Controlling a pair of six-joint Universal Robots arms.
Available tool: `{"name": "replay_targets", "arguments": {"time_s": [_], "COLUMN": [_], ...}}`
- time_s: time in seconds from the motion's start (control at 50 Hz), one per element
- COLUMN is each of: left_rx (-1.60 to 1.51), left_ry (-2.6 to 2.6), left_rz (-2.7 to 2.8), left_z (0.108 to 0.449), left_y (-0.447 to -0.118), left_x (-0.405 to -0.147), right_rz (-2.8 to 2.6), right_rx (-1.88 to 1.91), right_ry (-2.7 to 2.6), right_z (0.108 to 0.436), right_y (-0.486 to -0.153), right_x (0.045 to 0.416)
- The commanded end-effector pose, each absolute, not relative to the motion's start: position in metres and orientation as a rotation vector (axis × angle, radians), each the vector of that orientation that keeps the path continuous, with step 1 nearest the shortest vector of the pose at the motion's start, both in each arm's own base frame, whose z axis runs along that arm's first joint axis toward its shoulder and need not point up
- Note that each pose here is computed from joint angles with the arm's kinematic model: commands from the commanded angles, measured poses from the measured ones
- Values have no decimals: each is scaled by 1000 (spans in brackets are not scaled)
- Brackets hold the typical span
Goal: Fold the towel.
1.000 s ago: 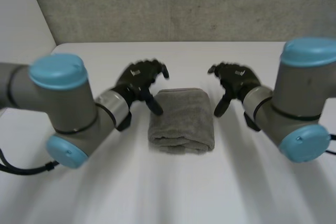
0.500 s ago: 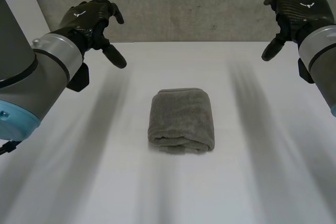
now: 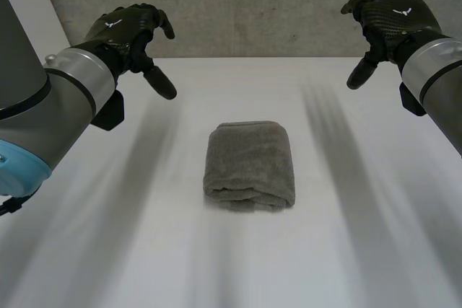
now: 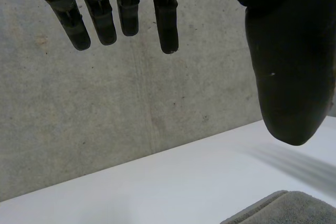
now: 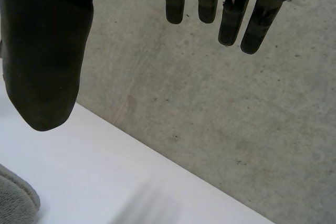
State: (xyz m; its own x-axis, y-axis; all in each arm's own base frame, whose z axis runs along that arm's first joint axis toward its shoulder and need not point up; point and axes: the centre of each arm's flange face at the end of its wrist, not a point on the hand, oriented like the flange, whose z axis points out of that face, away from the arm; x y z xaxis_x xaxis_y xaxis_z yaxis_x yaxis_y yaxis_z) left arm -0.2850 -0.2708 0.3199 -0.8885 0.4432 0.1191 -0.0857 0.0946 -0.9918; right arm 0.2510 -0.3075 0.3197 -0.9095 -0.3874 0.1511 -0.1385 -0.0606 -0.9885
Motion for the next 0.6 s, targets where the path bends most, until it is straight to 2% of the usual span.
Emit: {"name": "replay_targets", "arguments": {"time_s": [0.02, 0.48, 0.58, 0.6], "left_rx": [-348, -341, -343, -343], "left_ry": [-1990, -1967, -1966, -1966], "left_rz": [1850, 1872, 1871, 1871], "left_z": [320, 329, 329, 329], "left_y": [-273, -267, -267, -267], "left_x": [-283, -280, -280, -280], "right_rz": [-2087, -2083, -2017, -1943], "right_rx": [-636, -638, -691, -739], "right_ry": [2014, 2016, 2016, 2027], "right_z": [319, 319, 308, 296], "right_y": [-306, -304, -299, -298], "right_x": [253, 253, 260, 265]}}
